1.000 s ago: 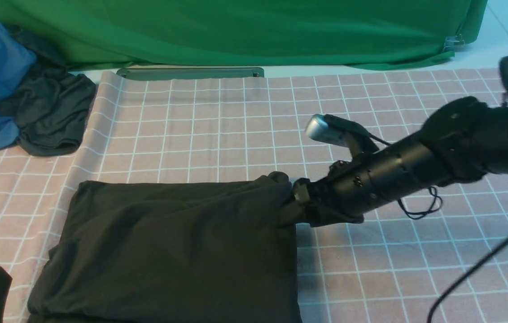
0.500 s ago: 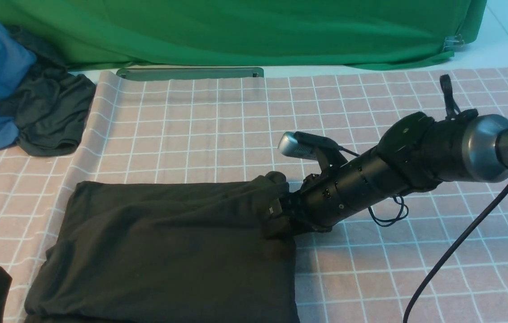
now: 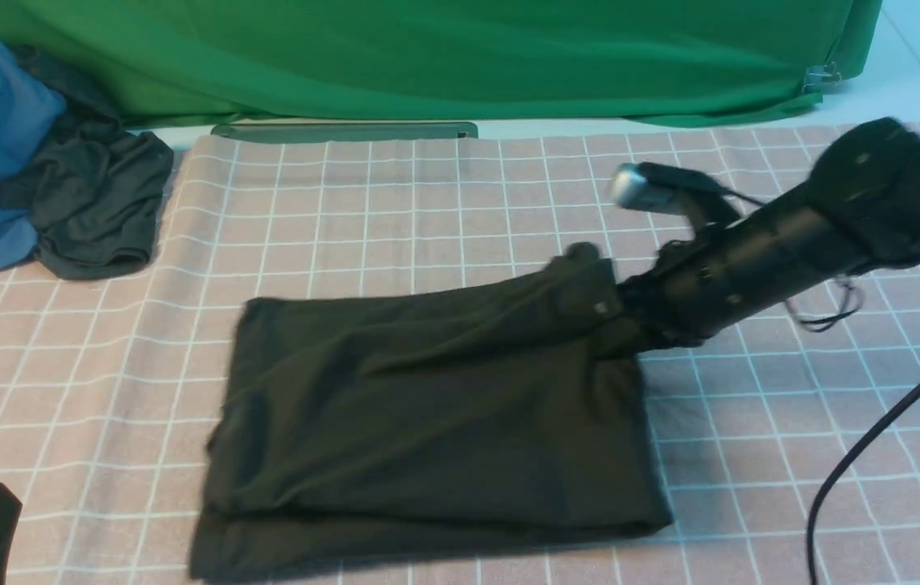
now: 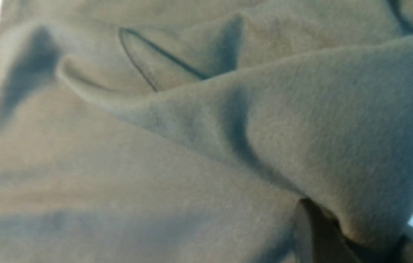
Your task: Fold a long-sleeved shirt over a pink coffee tablecloth.
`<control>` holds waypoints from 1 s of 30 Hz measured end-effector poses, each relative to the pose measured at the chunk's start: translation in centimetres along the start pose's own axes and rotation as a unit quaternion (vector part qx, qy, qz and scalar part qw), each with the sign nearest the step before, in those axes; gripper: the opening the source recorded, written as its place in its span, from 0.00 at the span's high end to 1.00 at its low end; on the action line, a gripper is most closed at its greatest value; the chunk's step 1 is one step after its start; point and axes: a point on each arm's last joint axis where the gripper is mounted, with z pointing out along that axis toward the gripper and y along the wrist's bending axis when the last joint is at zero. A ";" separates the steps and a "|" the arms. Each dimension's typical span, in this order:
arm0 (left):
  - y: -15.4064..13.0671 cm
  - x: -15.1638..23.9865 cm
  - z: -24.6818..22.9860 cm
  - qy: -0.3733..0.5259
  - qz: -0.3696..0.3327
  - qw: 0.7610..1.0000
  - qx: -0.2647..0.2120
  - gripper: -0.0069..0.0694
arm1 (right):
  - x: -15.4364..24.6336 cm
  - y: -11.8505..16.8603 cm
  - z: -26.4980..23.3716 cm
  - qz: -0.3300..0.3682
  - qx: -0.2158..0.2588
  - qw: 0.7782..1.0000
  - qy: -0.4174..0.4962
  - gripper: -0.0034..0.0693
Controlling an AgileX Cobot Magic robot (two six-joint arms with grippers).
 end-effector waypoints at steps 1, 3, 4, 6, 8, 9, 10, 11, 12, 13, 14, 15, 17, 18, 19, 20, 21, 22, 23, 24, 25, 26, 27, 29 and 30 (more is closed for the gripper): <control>0.0 0.0 0.0 0.000 0.000 1.000 0.000 0.89 | 0.0 -0.7 -0.3 0.006 0.007 1.000 0.003 0.76; 0.0 0.0 0.0 0.000 0.000 1.000 0.000 0.89 | 0.0 -1.8 -0.8 0.016 0.016 1.000 0.007 0.75; 0.0 0.0 0.0 0.000 0.000 1.000 0.000 0.89 | 0.0 -2.2 -0.9 0.021 0.020 1.000 0.007 0.73; 0.0 0.0 0.0 0.000 0.000 1.000 0.000 0.89 | 0.0 -2.6 -1.1 0.027 0.023 0.999 0.006 0.69; 0.0 0.0 0.0 0.000 0.000 1.000 0.000 0.89 | -0.1 -2.9 -1.4 0.040 0.026 0.999 0.006 0.57; 0.0 0.0 0.0 0.000 0.000 1.000 0.000 0.89 | -0.2 -2.9 -1.5 0.042 0.028 0.999 0.007 0.49; 0.0 0.0 0.0 0.000 0.000 1.000 0.000 0.89 | -0.3 -2.8 -1.7 0.038 0.030 0.999 0.009 0.41; 0.0 0.0 0.0 0.000 0.000 1.000 0.000 0.89 | -0.5 -2.5 -2.4 0.022 0.034 0.999 0.018 0.32; 0.0 0.0 0.0 0.000 0.000 1.000 0.000 0.89 | -0.5 -2.2 -3.3 0.005 0.044 0.998 0.034 0.31; 0.0 0.0 0.0 0.000 0.000 1.000 0.000 0.89 | -0.6 -2.0 -4.4 -0.002 0.059 0.998 0.036 0.35; 0.0 0.0 0.0 0.000 0.000 1.000 0.000 0.89 | -0.6 -1.9 -4.6 0.001 0.058 0.998 0.033 0.36; 0.0 0.0 0.0 0.000 0.000 1.000 0.000 0.89 | -0.6 -1.6 -6.7 -0.014 0.091 0.995 0.023 0.52; 0.0 0.0 0.0 0.000 0.000 1.000 0.000 0.89 | -0.7 -1.1 -9.4 -0.021 0.119 0.993 -0.004 0.71; 0.0 0.0 0.0 0.000 0.000 1.000 0.000 0.89 | -0.5 0.2 -13.7 -0.032 0.144 0.988 -0.055 0.84; 0.0 0.0 0.0 0.000 0.000 1.000 0.000 0.89 | -0.2 1.0 -15.8 -0.041 0.154 0.984 -0.083 0.87; 0.0 0.0 0.0 0.000 0.000 1.000 0.000 0.89 | 0.3 2.2 -18.5 -0.054 0.162 0.978 -0.122 0.88; 0.0 0.0 0.0 0.000 0.000 1.000 0.000 0.89 | 0.9 3.3 -20.6 -0.063 0.165 0.972 -0.154 0.89; 0.0 0.0 0.0 0.000 0.000 1.000 0.000 0.89 | 1.3 3.9 -21.6 -0.069 0.167 0.969 -0.171 0.89; 0.0 0.0 0.0 0.000 0.000 1.000 0.000 0.89 | 2.3 5.2 -24.0 -0.081 0.169 0.959 -0.211 0.89; 0.0 0.0 0.0 0.000 0.000 1.000 0.000 0.89 | 4.3 7.2 -27.6 -0.101 0.171 0.940 -0.279 0.89; 0.0 0.0 0.0 0.000 0.000 1.000 0.000 0.89 | 5.9 8.3 -29.5 -0.113 0.172 0.924 -0.323 0.89; 0.0 0.0 0.0 0.000 0.000 1.000 0.000 0.89 | 6.2 8.5 -29.8 -0.115 0.172 0.921 -0.332 0.89; 0.0 0.0 0.0 0.000 0.000 1.000 0.000 0.89 | 8.6 9.6 -31.8 -0.129 0.173 0.896 -0.388 0.89; 0.0 0.0 0.0 0.000 0.000 1.000 0.000 0.89 | 11.8 10.4 -33.3 -0.144 0.176 0.865 -0.448 0.89; 0.0 0.0 0.0 0.000 0.000 1.000 0.000 0.89 | 13.6 10.7 -33.7 -0.151 0.177 0.848 -0.477 0.89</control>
